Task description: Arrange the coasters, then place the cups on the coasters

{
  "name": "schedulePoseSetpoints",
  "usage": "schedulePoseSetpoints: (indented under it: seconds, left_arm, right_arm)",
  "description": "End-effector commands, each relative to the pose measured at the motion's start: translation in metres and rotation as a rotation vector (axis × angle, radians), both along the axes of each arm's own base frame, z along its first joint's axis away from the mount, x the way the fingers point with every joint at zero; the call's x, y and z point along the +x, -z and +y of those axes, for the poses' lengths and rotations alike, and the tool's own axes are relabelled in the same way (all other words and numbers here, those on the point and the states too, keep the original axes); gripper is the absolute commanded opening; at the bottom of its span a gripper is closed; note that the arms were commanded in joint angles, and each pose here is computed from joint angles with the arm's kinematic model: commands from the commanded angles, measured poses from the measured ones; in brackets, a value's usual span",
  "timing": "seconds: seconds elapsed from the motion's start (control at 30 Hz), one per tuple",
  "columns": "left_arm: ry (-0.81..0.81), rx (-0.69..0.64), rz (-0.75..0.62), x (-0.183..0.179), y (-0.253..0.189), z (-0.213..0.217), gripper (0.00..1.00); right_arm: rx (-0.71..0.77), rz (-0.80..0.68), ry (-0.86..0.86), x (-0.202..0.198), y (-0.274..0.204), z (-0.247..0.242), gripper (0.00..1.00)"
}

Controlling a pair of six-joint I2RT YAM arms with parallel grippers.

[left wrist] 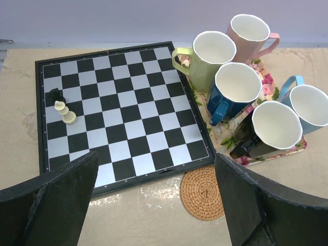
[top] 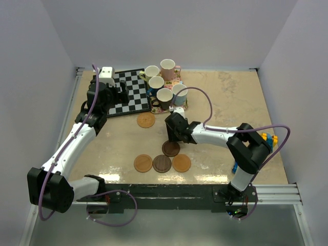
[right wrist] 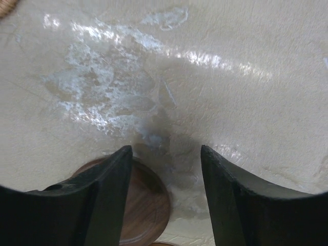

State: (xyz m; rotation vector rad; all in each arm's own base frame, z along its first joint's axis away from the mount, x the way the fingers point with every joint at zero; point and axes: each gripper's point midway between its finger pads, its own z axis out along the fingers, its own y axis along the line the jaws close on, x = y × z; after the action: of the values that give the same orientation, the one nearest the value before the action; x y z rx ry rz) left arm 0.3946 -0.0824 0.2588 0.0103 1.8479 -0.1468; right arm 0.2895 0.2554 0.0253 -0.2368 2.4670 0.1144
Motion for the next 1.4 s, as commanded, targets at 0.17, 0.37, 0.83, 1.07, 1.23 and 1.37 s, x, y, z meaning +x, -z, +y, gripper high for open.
schedulePoseSetpoints:
  seconds: [0.17, 0.37, 0.83, 1.07, 1.23, 1.37]
  left_arm:
    - [0.022, -0.006, -0.078, 0.004, -0.016, -0.009, 0.99]
    - [0.021, -0.01, -0.075, 0.005, -0.013, -0.01, 0.94]
    - [-0.031, 0.012, -0.071, 0.006, -0.012, 0.001, 0.94]
    - [-0.021, 0.011, -0.071, 0.006, -0.011, -0.001, 0.95]
    - [-0.02, 0.009, -0.072, 0.006, -0.012, -0.001, 0.95]
    - [-0.016, 0.007, -0.073, 0.006, -0.013, -0.002, 0.95]
  right_arm:
    - [0.095, -0.189, 0.018, 0.044, -0.075, 0.031, 0.71]
    - [0.185, -0.276, -0.085, 0.05, -0.115, 0.081, 0.58]
    - [0.216, -0.364, -0.192, 0.087, -0.111, 0.158, 0.15]
    - [0.155, -0.367, -0.204, 0.102, -0.085, 0.168, 0.01]
    - [0.123, -0.345, -0.209, 0.108, -0.064, 0.174, 0.0]
    - [0.114, -0.334, -0.204, 0.111, -0.052, 0.177, 0.0]
